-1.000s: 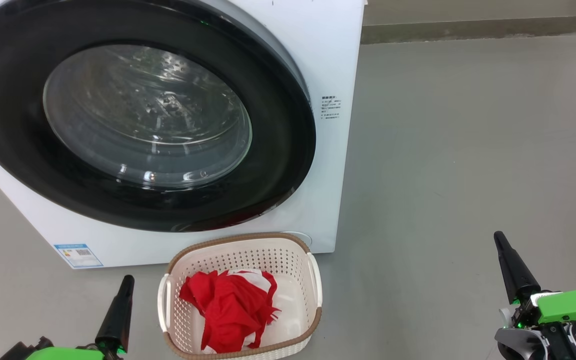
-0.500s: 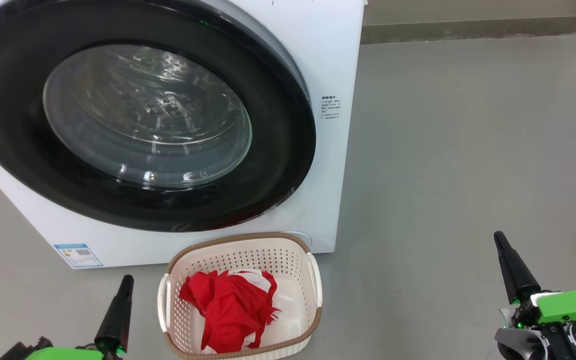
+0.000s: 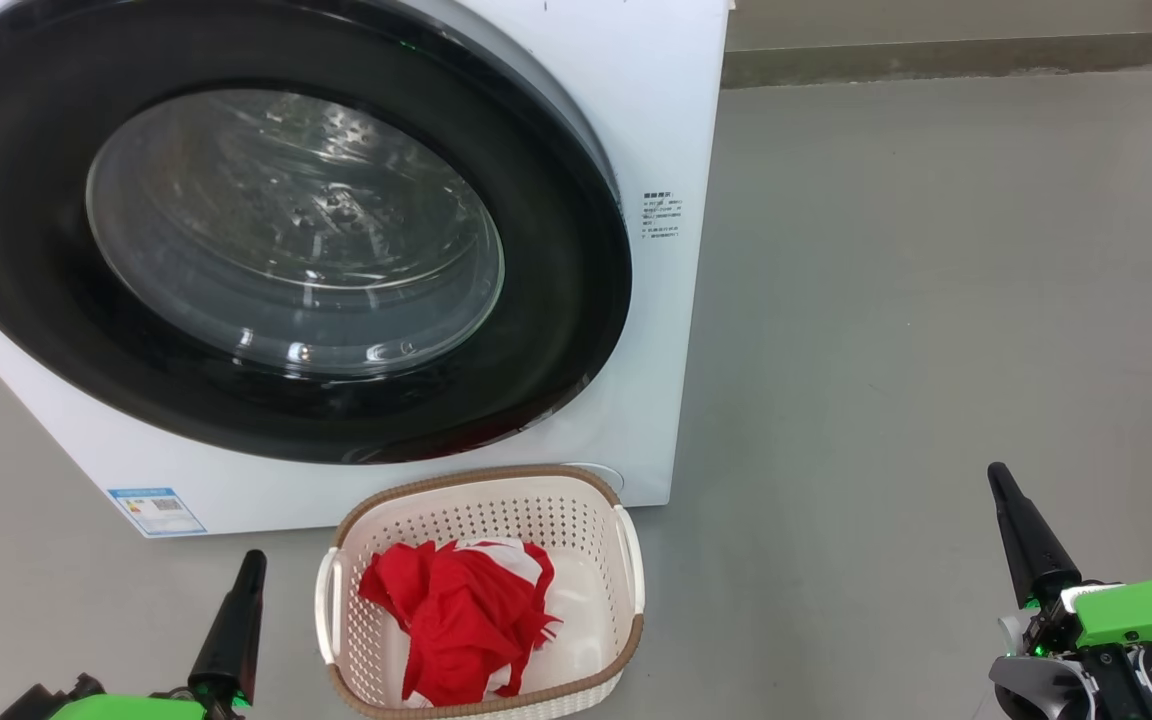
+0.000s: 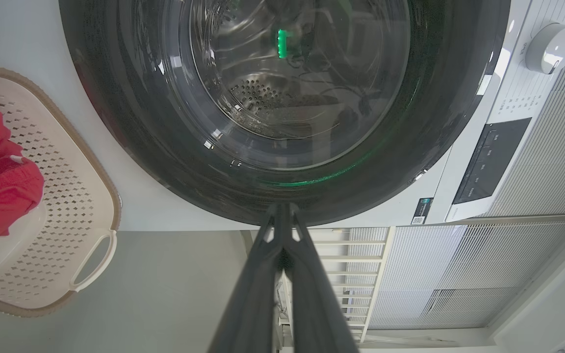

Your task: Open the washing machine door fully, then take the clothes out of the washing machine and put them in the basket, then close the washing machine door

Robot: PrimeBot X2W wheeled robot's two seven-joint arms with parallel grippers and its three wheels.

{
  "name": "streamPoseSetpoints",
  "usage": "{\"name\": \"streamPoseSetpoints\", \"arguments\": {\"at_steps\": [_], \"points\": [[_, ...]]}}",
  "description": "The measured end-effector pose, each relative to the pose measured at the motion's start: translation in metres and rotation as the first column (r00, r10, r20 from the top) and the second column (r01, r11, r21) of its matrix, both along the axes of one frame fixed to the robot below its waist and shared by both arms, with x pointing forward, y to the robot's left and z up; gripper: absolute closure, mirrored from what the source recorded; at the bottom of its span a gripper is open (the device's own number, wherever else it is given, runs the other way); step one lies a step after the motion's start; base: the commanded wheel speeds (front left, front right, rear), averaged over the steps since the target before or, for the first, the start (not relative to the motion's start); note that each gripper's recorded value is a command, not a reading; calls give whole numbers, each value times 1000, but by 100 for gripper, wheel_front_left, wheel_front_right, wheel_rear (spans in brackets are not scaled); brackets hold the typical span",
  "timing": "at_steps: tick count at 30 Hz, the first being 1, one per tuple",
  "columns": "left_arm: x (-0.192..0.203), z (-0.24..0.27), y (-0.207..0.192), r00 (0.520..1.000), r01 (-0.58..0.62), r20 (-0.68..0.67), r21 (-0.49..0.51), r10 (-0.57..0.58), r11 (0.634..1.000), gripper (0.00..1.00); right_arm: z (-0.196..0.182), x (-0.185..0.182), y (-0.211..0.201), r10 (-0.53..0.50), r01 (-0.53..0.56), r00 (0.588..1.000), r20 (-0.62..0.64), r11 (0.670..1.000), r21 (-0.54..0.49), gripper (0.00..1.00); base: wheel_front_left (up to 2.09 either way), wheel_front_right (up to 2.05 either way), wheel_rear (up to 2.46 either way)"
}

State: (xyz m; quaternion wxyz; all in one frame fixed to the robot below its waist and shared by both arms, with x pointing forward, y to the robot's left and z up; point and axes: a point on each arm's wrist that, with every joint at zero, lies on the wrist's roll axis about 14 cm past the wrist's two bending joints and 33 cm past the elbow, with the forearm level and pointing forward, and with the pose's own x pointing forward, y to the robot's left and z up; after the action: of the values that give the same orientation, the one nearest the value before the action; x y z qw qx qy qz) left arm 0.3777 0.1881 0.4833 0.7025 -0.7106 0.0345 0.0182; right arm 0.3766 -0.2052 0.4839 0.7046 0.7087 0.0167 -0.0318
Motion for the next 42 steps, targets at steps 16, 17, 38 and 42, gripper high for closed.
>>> {"name": "streamPoseSetpoints", "arguments": {"at_steps": [16, 17, 38, 42], "points": [[0, 0, 0, 1000, -2, 0, -1, 2, 1000, 100, 0, 0, 0, 0, 0, 1000, 0, 1000, 1, 100, 0, 0, 0], [0, 0, 0, 1000, -1, 0, -1, 1, 1000, 100, 0, 0, 0, 0, 0, 1000, 0, 1000, 1, 100, 0, 0, 0], [0, 0, -1, 1000, 5, 0, -3, -5, 1000, 100, 0, 0, 0, -2, 2, 1000, 0, 1000, 2, 100, 0, 0, 0], [0, 0, -1, 1000, 5, 0, -3, -5, 1000, 100, 0, 0, 0, -2, 2, 1000, 0, 1000, 2, 100, 0, 0, 0]]}}
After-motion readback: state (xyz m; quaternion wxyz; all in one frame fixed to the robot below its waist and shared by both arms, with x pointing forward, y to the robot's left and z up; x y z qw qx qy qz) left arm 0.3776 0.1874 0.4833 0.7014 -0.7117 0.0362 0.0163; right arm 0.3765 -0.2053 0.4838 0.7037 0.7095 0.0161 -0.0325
